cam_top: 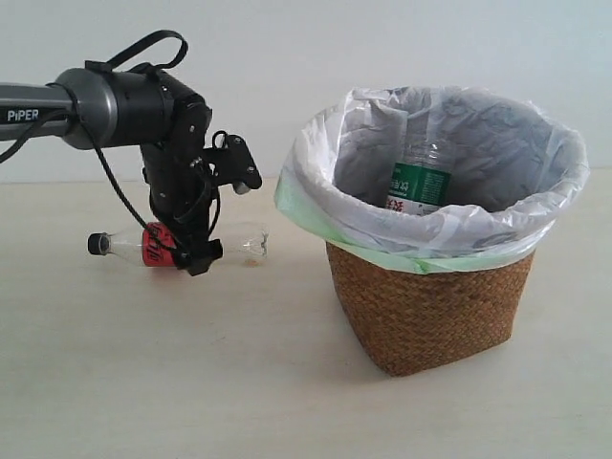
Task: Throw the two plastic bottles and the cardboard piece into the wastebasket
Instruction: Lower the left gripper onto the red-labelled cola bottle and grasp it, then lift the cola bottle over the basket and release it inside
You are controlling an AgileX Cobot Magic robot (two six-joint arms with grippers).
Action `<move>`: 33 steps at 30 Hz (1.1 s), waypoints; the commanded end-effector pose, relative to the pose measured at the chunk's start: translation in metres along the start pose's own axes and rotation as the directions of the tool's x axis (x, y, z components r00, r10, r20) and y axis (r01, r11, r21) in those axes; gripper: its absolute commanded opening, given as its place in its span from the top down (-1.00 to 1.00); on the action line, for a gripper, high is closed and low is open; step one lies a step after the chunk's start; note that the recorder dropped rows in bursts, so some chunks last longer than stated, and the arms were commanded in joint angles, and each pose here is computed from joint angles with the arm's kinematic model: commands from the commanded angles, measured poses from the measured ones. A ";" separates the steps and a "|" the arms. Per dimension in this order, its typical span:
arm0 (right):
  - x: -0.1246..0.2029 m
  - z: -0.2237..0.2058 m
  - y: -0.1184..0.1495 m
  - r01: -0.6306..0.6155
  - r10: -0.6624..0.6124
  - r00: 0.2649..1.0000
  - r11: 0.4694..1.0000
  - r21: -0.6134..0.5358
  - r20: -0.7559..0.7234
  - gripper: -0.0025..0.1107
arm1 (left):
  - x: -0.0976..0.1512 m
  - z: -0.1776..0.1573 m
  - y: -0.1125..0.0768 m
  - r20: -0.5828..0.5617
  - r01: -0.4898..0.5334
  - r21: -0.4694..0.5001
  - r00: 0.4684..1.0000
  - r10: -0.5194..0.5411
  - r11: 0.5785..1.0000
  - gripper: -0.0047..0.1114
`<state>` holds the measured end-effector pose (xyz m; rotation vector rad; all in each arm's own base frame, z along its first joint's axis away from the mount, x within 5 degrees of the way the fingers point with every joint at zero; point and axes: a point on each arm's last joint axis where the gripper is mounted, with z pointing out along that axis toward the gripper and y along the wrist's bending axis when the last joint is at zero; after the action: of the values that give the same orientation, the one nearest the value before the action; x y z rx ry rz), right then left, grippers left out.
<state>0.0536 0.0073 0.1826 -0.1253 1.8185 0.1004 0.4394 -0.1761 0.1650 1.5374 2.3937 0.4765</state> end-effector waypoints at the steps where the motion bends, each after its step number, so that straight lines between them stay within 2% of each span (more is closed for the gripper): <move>1: -0.001 -0.001 0.000 0.012 -0.012 1.000 1.000 0.001 0.016 0.91 | 0.000 0.008 0.010 0.098 -0.038 -0.022 0.994 0.040 0.999 -0.89; 6: -0.001 -0.001 0.000 0.012 -0.012 1.000 1.000 0.001 0.016 0.91 | -0.006 0.008 0.007 0.209 -0.130 0.026 0.970 0.122 0.991 -0.89; 9: -0.001 -0.001 0.000 0.012 -0.012 1.000 1.000 0.001 0.016 0.91 | -0.009 0.011 0.002 0.244 -0.150 0.065 0.961 0.130 0.987 -0.89; 14: -0.001 -0.001 0.000 0.012 -0.012 1.000 1.000 0.001 0.016 0.91 | -0.007 0.027 -0.003 0.208 -0.188 0.073 0.963 0.170 0.979 -0.89; 19: -0.001 -0.001 0.000 0.012 -0.012 1.000 1.000 0.001 0.016 0.91 | -0.007 0.039 -0.006 0.185 -0.171 0.086 0.971 0.153 0.982 -0.84; 22: -0.001 -0.001 0.000 0.012 -0.012 1.000 1.000 0.001 0.016 0.91 | -0.006 0.041 -0.007 0.178 -0.177 0.082 0.971 0.160 0.981 -0.54; 23: -0.001 -0.001 0.000 0.012 -0.012 1.000 1.000 0.001 0.016 0.91 | -0.006 0.042 -0.006 0.170 -0.181 0.077 0.971 0.166 0.980 -0.35; 25: -0.001 -0.001 0.000 0.012 -0.012 1.000 1.000 0.001 0.016 0.91 | -0.003 0.042 -0.004 0.141 -0.188 0.053 0.974 0.179 0.981 0.11; 26: -0.001 -0.001 0.000 0.012 -0.012 1.000 1.000 0.001 0.016 0.91 | 0.000 0.042 -0.003 0.106 -0.181 0.049 0.979 0.176 0.982 0.67; 27: -0.001 -0.001 0.000 0.012 -0.012 1.000 1.000 0.001 0.016 0.91 | 0.001 0.042 -0.003 0.089 -0.182 0.055 0.980 0.177 0.982 0.84; 30: -0.001 -0.001 0.000 0.012 -0.012 1.000 1.000 0.001 0.016 0.91 | 0.009 0.041 -0.001 0.006 -0.138 0.054 0.990 0.138 0.989 0.85; 31: -0.001 -0.001 0.000 0.012 -0.012 1.000 1.000 0.001 0.016 0.91 | 0.011 0.040 0.002 -0.022 -0.107 0.027 0.994 0.108 0.994 0.85; 33: -0.001 -0.001 0.000 0.012 -0.012 1.000 1.000 0.001 0.016 0.91 | 0.017 0.028 0.017 -0.067 -0.015 -0.094 0.998 0.009 0.996 0.85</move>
<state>0.0536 0.0073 0.1826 -0.1253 1.8185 0.1004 0.4542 -0.1597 0.1294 1.6770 2.3365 0.5259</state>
